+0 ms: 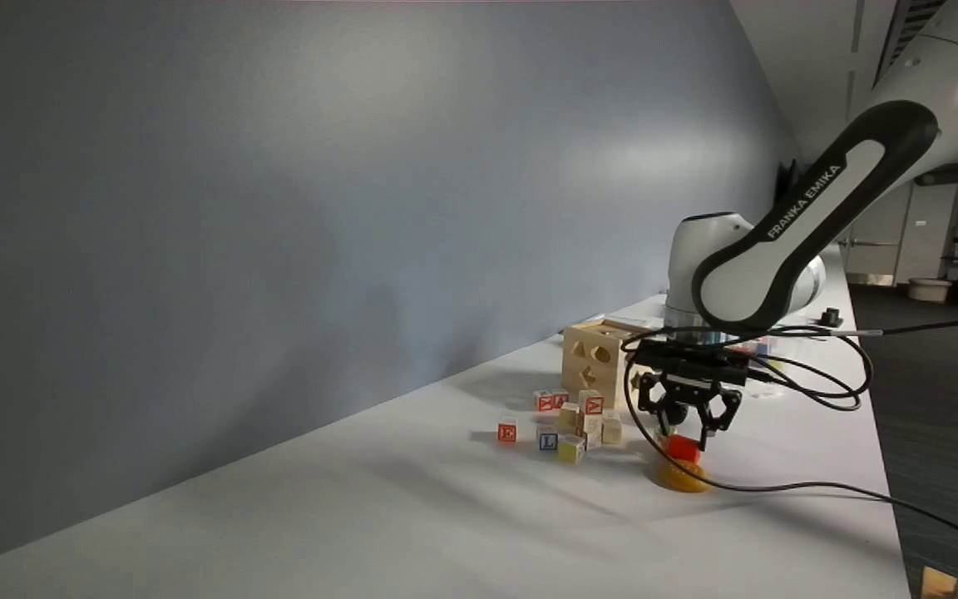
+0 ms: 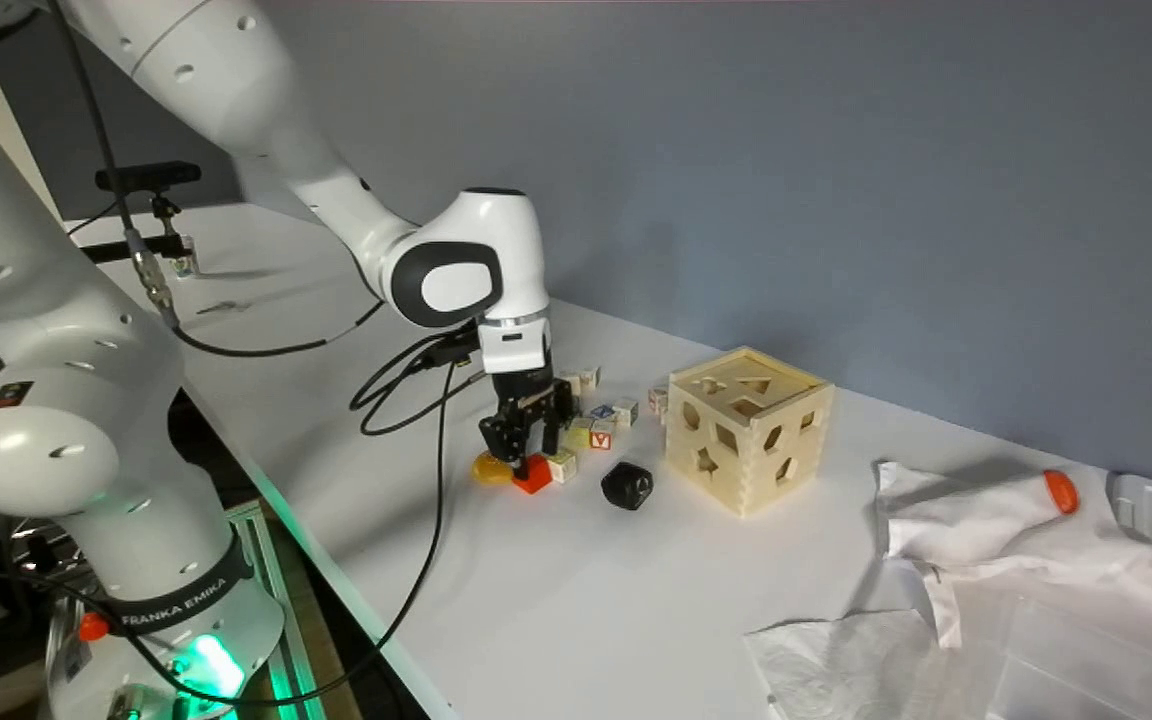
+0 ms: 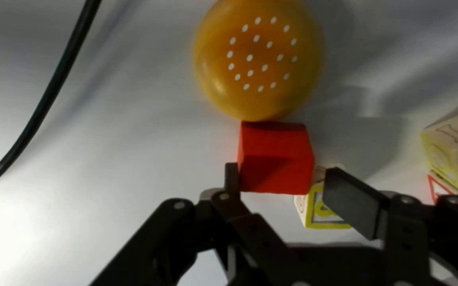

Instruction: Put the orange block on the stack

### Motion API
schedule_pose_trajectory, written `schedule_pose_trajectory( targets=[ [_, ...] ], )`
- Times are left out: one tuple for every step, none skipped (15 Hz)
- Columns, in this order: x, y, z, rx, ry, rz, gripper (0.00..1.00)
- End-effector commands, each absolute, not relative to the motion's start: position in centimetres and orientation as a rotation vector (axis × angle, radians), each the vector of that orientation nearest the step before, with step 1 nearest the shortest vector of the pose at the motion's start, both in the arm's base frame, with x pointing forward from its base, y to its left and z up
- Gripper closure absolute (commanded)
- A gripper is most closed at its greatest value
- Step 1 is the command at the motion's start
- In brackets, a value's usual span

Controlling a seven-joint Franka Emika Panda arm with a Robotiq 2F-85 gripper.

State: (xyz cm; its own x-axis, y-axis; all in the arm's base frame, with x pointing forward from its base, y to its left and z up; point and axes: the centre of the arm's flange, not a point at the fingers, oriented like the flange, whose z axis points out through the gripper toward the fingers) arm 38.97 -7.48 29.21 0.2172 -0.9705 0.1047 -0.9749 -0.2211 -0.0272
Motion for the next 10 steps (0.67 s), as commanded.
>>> schedule_pose_trajectory(
  targets=[
    [38.2,-7.5,28.9,2.389,-1.932,0.16,0.74],
    [38.3,-7.6,28.9,2.388,-1.93,0.161,0.8],
    [38.2,-7.6,28.9,2.389,-1.928,0.162,0.86],
    [38.2,-7.6,28.9,2.391,-1.926,0.163,0.94],
    [38.2,-7.6,29.1,2.396,-1.923,0.163,0.96],
    [38.2,-7.6,29.2,2.403,-1.919,0.164,0.98],
    [38.2,-7.5,29.5,2.411,-1.914,0.165,1.0],
    [38.2,-7.4,30.0,2.421,-1.911,0.169,1.0],
    [38.2,-7.3,30.5,2.429,-1.909,0.172,0.97],
    [38.2,-7.2,31.0,2.441,-1.906,0.17,0.97]
  ],
)
